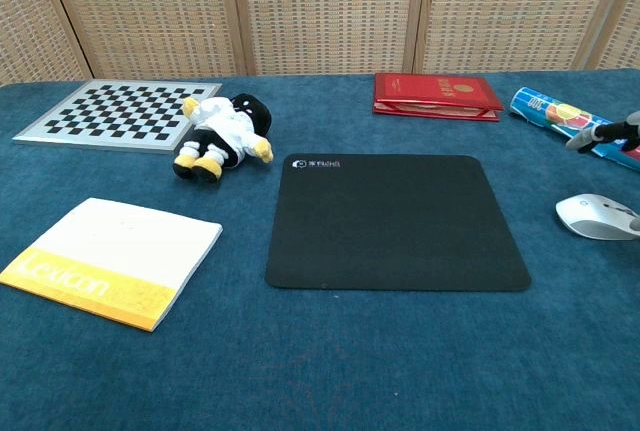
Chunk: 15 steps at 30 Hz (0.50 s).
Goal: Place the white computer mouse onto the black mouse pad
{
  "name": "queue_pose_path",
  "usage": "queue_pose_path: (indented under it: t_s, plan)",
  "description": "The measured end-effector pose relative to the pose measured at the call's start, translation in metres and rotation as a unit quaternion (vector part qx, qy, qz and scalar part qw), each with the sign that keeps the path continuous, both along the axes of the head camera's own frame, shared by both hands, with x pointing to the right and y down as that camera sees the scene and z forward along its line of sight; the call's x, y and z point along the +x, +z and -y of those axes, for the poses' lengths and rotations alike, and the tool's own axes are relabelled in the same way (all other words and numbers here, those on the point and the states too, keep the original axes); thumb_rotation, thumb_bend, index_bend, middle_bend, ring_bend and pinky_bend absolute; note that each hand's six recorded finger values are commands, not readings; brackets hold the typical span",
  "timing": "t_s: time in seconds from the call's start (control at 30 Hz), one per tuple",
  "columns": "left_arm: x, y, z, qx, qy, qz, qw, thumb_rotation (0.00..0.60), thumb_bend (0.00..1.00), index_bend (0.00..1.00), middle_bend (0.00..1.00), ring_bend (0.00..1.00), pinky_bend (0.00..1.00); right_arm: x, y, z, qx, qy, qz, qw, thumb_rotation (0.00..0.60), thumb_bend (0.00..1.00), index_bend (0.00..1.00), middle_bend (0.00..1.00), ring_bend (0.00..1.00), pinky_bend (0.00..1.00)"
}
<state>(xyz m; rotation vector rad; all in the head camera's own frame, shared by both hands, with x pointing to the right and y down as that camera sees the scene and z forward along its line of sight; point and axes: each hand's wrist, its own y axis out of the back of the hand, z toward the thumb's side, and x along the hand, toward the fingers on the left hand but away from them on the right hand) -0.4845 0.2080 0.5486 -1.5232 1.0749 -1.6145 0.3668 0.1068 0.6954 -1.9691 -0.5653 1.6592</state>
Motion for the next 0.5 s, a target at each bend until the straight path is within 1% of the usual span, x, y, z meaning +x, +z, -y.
queue_pose_path:
  t_s: [0.13,0.3,0.43,0.5]
  plan:
    - [0.0,0.002,0.0,-0.004,-0.001,0.003,1.0,0.6,0.03,0.0,0.0,0.0,0.0,-0.001,0.011,-0.002,-0.001,0.006,0.002,1.0,0.6,0.01,0.12,0.17,0.05,0.16]
    - [-0.002,0.002,0.001,-0.003,-0.004,0.004,1.0,0.6,0.03,0.0,0.0,0.0,0.0,0.002,0.025,0.0,0.002,0.017,-0.005,0.9998,0.6,0.05,0.16,0.22,0.11,0.19]
    - [-0.003,0.002,0.001,-0.003,-0.006,0.003,1.0,0.6,0.03,0.0,0.0,0.0,0.0,0.005,0.035,-0.001,-0.001,0.024,-0.012,0.9997,0.6,0.06,0.18,0.25,0.14,0.21]
    - [-0.003,0.002,0.001,-0.004,-0.006,0.003,1.0,0.6,0.03,0.0,0.0,0.0,0.0,0.006,0.038,-0.001,0.001,0.022,-0.017,0.9996,0.6,0.08,0.2,0.27,0.16,0.23]
